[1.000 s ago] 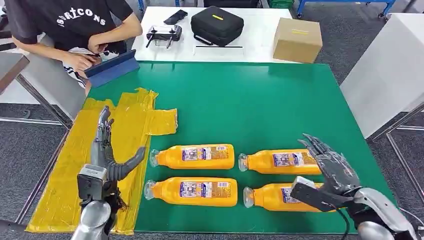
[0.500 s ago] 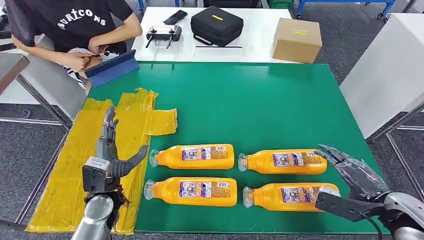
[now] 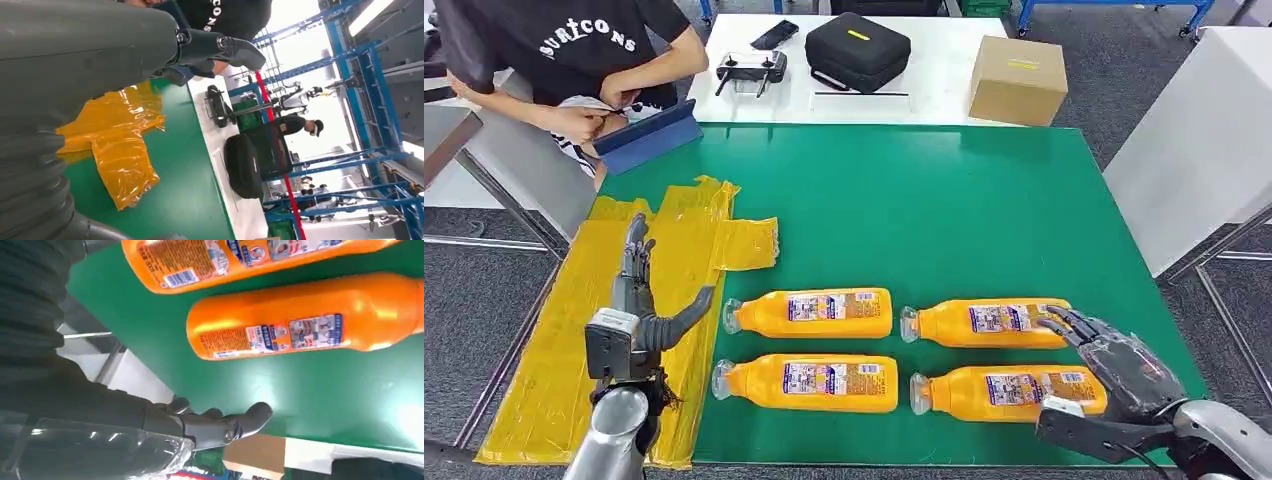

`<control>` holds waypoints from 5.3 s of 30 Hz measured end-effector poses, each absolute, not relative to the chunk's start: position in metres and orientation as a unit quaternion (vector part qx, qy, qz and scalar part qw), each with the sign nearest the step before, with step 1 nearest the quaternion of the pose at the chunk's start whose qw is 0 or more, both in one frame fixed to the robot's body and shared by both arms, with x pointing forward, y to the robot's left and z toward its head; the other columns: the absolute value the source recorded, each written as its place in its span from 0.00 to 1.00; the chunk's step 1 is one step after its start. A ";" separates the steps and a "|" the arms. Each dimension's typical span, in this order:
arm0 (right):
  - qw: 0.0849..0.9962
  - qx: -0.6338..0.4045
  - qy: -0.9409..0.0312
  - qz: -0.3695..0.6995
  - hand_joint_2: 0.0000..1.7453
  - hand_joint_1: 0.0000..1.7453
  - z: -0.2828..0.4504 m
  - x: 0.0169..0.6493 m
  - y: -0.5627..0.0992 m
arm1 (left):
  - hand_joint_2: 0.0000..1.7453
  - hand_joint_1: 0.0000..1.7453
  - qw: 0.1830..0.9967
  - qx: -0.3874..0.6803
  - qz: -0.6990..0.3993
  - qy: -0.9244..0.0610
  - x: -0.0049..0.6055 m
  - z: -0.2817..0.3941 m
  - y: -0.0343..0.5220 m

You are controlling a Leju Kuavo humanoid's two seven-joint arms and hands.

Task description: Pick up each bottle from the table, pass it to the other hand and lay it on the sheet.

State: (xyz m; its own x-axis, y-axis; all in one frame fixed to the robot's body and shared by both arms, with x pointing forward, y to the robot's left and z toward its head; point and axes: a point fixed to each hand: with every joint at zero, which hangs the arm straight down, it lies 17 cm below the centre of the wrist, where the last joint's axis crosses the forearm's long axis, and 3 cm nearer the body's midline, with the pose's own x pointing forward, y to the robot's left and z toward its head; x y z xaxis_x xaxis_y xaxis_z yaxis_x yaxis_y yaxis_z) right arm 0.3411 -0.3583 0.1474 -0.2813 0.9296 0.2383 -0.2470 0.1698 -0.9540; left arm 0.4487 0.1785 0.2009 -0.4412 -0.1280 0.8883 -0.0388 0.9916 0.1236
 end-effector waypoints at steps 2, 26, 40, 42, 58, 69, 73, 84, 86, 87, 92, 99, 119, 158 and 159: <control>0.508 -0.325 -0.554 0.574 1.00 0.00 0.142 0.342 -0.355 | 1.00 0.00 0.527 0.052 -0.043 -0.847 0.449 0.201 0.179; 0.540 -0.357 -0.516 0.562 1.00 0.00 0.078 0.326 -0.333 | 1.00 0.00 0.537 0.059 -0.050 -0.840 0.450 0.197 0.176; 0.563 -0.359 -0.496 0.555 1.00 0.00 0.056 0.322 -0.334 | 1.00 0.00 0.541 0.060 -0.052 -0.837 0.448 0.193 0.175; 0.563 -0.366 -0.491 0.555 1.00 0.00 0.055 0.323 -0.337 | 1.00 0.00 0.542 0.061 -0.052 -0.836 0.448 0.192 0.175; 0.580 -0.393 -0.461 0.544 1.00 0.00 0.040 0.336 -0.363 | 1.00 0.00 0.551 0.066 -0.047 -0.830 0.446 0.184 0.181; 0.584 -0.408 -0.438 0.548 1.00 0.00 0.027 0.346 -0.375 | 1.00 0.00 0.557 0.068 -0.045 -0.826 0.445 0.179 0.184; 0.583 -0.413 -0.436 0.547 1.00 0.00 0.025 0.350 -0.374 | 1.00 0.00 0.558 0.068 -0.045 -0.826 0.445 0.178 0.184; 0.592 -0.410 -0.425 0.549 1.00 0.00 0.016 0.353 -0.373 | 1.00 0.00 0.566 0.066 -0.046 -0.821 0.447 0.172 0.183; 0.592 -0.410 -0.423 0.549 1.00 0.00 0.015 0.354 -0.374 | 1.00 0.00 0.566 0.066 -0.047 -0.820 0.447 0.172 0.183; 0.593 -0.410 -0.423 0.549 1.00 0.00 0.015 0.354 -0.374 | 1.00 0.00 0.566 0.066 -0.047 -0.820 0.448 0.172 0.182; 0.596 -0.403 -0.421 0.553 1.00 0.00 0.010 0.354 -0.372 | 1.00 0.00 0.569 0.064 -0.048 -0.819 0.448 0.169 0.182; 0.600 -0.387 -0.416 0.563 1.00 0.02 -0.002 0.352 -0.365 | 1.00 0.00 0.570 0.063 -0.047 -0.818 0.451 0.169 0.183; 0.594 -0.370 -0.403 0.590 1.00 0.97 -0.017 0.345 -0.355 | 1.00 0.00 0.575 0.062 -0.042 -0.815 0.452 0.166 0.185; 0.450 -0.445 -0.505 0.587 1.00 1.00 0.127 0.354 -0.338 | 1.00 0.00 0.580 0.072 -0.024 -0.811 0.451 0.161 0.201; 0.449 -0.446 -0.507 0.585 1.00 1.00 0.128 0.354 -0.337 | 1.00 0.00 0.580 0.072 -0.024 -0.811 0.451 0.161 0.201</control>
